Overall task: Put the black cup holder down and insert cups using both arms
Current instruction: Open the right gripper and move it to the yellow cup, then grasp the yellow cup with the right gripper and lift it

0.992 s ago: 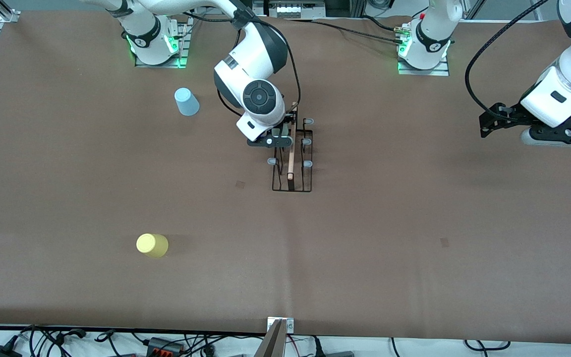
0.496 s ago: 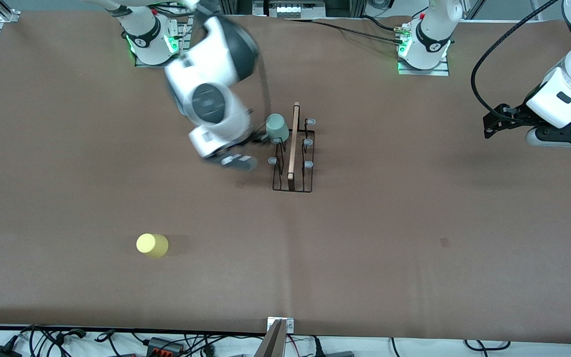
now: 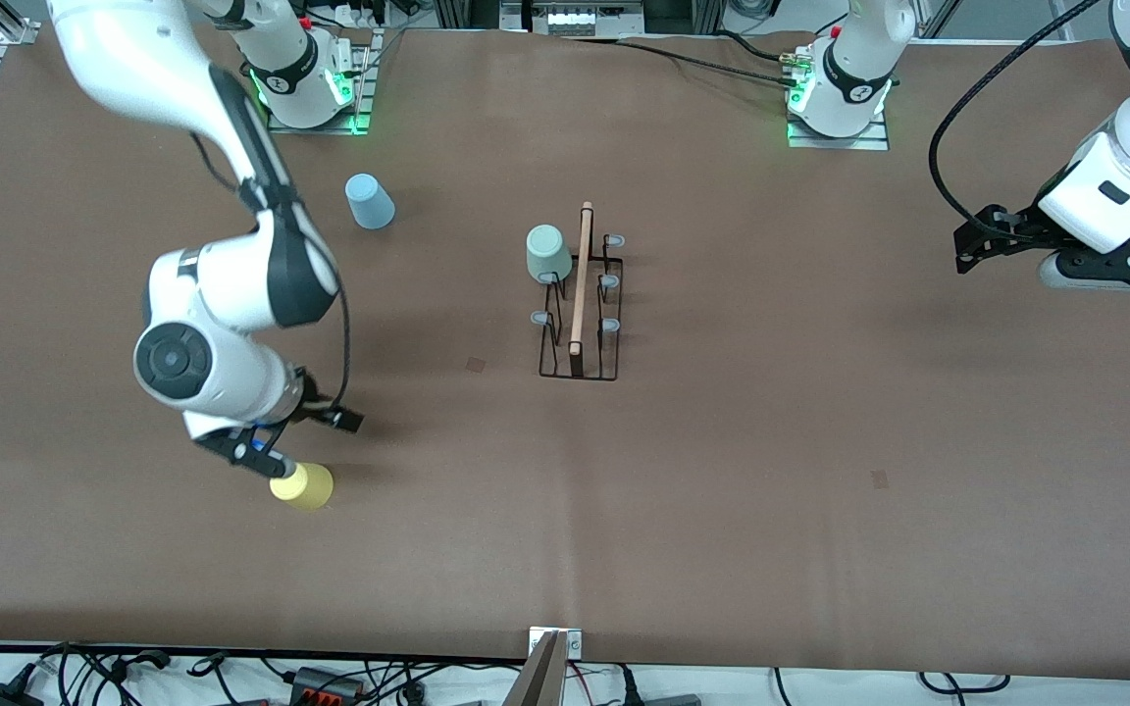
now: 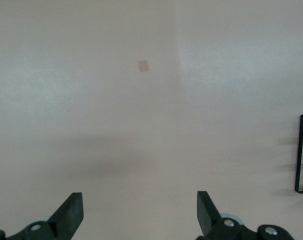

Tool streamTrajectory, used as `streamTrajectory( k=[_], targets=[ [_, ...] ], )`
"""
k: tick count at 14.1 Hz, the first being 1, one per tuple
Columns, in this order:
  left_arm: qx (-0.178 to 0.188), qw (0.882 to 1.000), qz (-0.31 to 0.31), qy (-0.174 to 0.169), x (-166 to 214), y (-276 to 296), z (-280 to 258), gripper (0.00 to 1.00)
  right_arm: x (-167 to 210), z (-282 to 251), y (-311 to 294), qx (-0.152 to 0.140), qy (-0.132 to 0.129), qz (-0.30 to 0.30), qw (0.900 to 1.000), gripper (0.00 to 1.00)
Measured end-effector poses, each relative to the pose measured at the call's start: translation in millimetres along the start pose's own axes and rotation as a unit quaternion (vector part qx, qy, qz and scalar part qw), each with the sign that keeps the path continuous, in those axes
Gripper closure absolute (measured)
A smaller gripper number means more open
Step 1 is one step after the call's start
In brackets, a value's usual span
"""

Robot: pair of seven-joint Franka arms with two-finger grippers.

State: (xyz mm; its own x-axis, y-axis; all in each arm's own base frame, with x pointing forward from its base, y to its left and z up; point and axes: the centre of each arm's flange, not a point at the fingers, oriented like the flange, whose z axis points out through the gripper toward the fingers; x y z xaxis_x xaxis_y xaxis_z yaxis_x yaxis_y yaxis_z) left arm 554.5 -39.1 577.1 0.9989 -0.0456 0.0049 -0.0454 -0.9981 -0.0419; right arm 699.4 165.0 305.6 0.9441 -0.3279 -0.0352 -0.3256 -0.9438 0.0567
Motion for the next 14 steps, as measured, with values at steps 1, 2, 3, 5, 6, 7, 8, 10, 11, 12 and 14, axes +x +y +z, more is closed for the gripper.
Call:
streamTrajectory(
  k=[1, 2, 3, 5, 6, 7, 8, 10, 11, 12, 14],
  targets=[
    [0.000, 1.000, 0.000, 0.000, 0.0, 0.0, 0.0, 0.00, 13.2, 9.7, 5.8, 0.003, 0.021, -0.017, 1.000, 0.00],
    [0.000, 1.000, 0.000, 0.000, 0.0, -0.1, 0.0, 0.00, 25.3, 19.8, 10.4, 0.012, 0.041, -0.031, 0.999, 0.00],
    [0.000, 1.000, 0.000, 0.000, 0.0, -0.1, 0.0, 0.00, 34.7, 29.7, 13.3, 0.020, 0.060, -0.041, 0.997, 0.00],
    [0.000, 1.000, 0.000, 0.000, 0.0, -0.2, 0.0, 0.00, 44.2, 47.3, 10.5, 0.029, 0.084, -0.058, 0.994, 0.00],
    [0.000, 1.000, 0.000, 0.000, 0.0, -0.2, -0.1, 0.00, 45.6, 54.5, 7.5, 0.029, 0.089, -0.066, 0.993, 0.00],
    [0.000, 1.000, 0.000, 0.000, 0.0, -0.2, -0.1, 0.00, 47.1, 57.4, 6.2, 0.028, 0.092, -0.077, 0.992, 0.00],
    [0.000, 1.000, 0.000, 0.000, 0.0, -0.2, -0.1, 0.00, 48.6, 57.4, 7.0, 0.027, 0.093, -0.087, 0.991, 0.00],
    [0.000, 1.000, 0.000, 0.000, 0.0, -0.3, -0.1, 0.00, 55.7, 56.4, 18.2, 0.025, 0.095, -0.098, 0.990, 0.00],
    [0.000, 1.000, 0.000, 0.000, 0.0, -0.3, -0.1, 0.00, 59.7, 57.5, 25.7, 0.024, 0.094, -0.100, 0.990, 0.00],
    [0.000, 1.000, 0.000, 0.000, 0.0, -0.3, -0.1, 0.00, 62.2, 59.9, 30.7, 0.023, 0.093, -0.101, 0.990, 0.00],
    [0.000, 1.000, 0.000, 0.000, 0.0, -0.3, -0.1, 0.00, 63.1, 65.5, 32.7, 0.021, 0.090, -0.107, 0.990, 0.00]
  ],
)
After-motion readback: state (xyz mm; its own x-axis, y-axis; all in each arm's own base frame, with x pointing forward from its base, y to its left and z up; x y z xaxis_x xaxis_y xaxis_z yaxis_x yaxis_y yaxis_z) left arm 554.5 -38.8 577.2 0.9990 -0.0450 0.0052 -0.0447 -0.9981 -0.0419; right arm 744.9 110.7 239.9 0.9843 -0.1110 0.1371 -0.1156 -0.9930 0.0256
